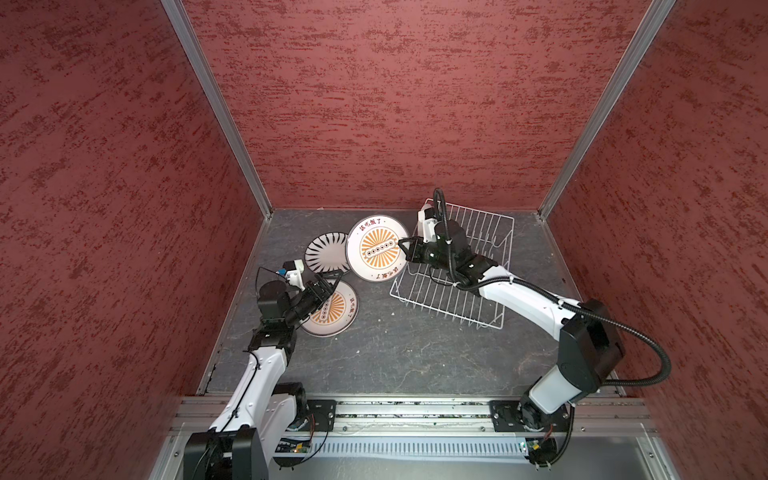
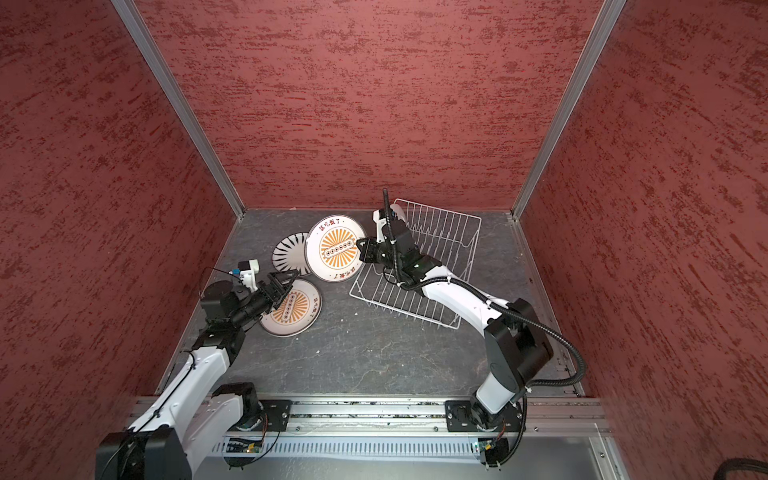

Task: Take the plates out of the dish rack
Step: 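Carry the plate toward the left gripper while the left gripper reaches for it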

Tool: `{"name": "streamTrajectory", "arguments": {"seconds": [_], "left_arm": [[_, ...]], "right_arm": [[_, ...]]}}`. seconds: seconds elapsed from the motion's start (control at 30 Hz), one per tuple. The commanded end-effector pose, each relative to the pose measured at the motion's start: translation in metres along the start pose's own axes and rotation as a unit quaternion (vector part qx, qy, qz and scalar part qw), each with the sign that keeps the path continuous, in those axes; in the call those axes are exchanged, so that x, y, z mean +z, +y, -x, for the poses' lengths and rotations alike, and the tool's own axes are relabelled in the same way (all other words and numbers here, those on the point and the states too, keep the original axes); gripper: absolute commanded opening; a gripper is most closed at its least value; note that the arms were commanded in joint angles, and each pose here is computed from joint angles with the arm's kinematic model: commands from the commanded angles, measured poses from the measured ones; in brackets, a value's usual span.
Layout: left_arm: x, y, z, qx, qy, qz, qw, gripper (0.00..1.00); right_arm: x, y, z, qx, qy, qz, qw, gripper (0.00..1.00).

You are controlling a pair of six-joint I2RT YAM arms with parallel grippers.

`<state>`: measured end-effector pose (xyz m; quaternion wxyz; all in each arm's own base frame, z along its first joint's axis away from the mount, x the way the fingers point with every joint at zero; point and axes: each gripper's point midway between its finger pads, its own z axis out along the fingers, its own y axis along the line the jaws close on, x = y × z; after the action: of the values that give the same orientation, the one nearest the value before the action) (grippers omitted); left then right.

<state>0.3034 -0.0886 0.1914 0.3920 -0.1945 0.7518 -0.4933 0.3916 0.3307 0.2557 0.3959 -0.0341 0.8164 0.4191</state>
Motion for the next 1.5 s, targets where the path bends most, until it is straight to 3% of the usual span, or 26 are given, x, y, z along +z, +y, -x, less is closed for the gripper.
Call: {"name": "streamTrajectory", "arguments": {"seconds": [0.0, 0.2, 0.47, 1.33, 1.47], "left_arm": [[0.004, -0.012, 0.001, 0.01, 0.002, -0.027, 1.0, 0.91], [0.007, -0.028, -0.001, 0.043, 0.017, -0.046, 0.998, 0.9], [0.009, -0.026, -0.001, 0.038, 0.014, -0.044, 0.998, 0.86], [0.01, -0.039, 0.0, 0.035, 0.01, -0.085, 0.996, 0.32], [0.009, -0.039, -0.002, 0.036, 0.012, -0.086, 0.996, 0.14]], "right_arm": [[-0.013, 0.026, 0.016, 0.007, -0.023, 0.054, 0.998, 0.0], [-0.013, 0.028, 0.001, 0.022, -0.001, 0.078, 0.997, 0.0], [-0.014, 0.033, -0.003, 0.028, 0.015, 0.092, 0.995, 0.0], [-0.013, 0.05, -0.025, 0.037, 0.06, 0.166, 0.984, 0.0], [-0.012, 0.05, -0.026, 0.038, 0.065, 0.167, 0.983, 0.0]]}}
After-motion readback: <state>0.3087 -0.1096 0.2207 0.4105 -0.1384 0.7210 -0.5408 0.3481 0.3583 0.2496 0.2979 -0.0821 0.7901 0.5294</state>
